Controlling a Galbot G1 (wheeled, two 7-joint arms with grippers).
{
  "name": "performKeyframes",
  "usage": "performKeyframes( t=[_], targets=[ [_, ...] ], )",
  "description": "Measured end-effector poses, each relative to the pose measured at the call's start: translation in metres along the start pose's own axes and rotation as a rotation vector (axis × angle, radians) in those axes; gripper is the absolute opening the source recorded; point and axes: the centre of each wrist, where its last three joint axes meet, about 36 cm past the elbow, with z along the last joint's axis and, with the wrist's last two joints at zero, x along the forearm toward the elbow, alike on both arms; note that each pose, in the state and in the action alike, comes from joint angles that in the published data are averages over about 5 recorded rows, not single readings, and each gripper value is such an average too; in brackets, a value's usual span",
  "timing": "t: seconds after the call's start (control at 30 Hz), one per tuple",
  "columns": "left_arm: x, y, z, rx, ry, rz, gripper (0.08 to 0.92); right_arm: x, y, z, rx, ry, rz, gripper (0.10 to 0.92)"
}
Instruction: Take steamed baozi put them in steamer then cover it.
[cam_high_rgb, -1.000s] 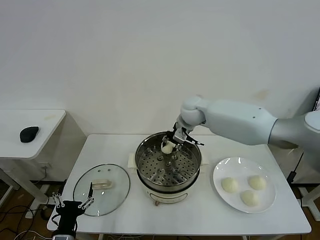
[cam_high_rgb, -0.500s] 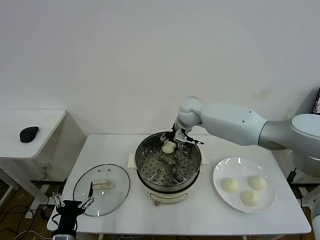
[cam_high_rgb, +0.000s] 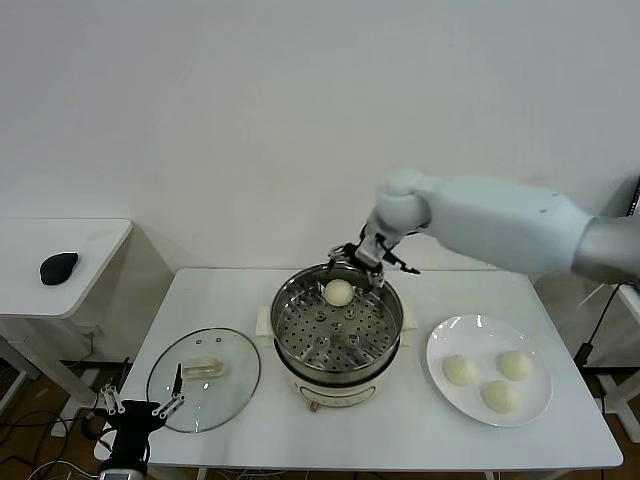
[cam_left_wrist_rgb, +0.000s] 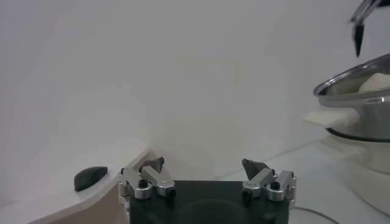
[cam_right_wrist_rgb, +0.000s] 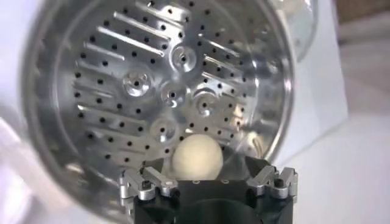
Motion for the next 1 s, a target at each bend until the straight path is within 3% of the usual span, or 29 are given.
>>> performKeyframes(
  t=[0.23,0.47,0.7,1.0],
  targets=[
    [-0.006,0.004,-0.004,-0.013,0.002,0.0,0.823,0.053,0.046,0.006,-0.309,0.061,0.008,0.823],
    [-0.01,0.007,-0.002,-0.024,0.007,-0.001,0.823,0.074,0.111,0.021,-0.552,0.106,-0.016,0.823],
    [-0.013,0.008,-0.001,-0.025,0.011,-0.008,0.823,0.065,0.174,0.037,-0.67,0.122,-0.057,0.823],
    [-0.011,0.006,0.003,-0.03,0.029,-0.011,0.823,0.022,0.234,0.046,-0.724,0.117,-0.103,0.823]
  ],
)
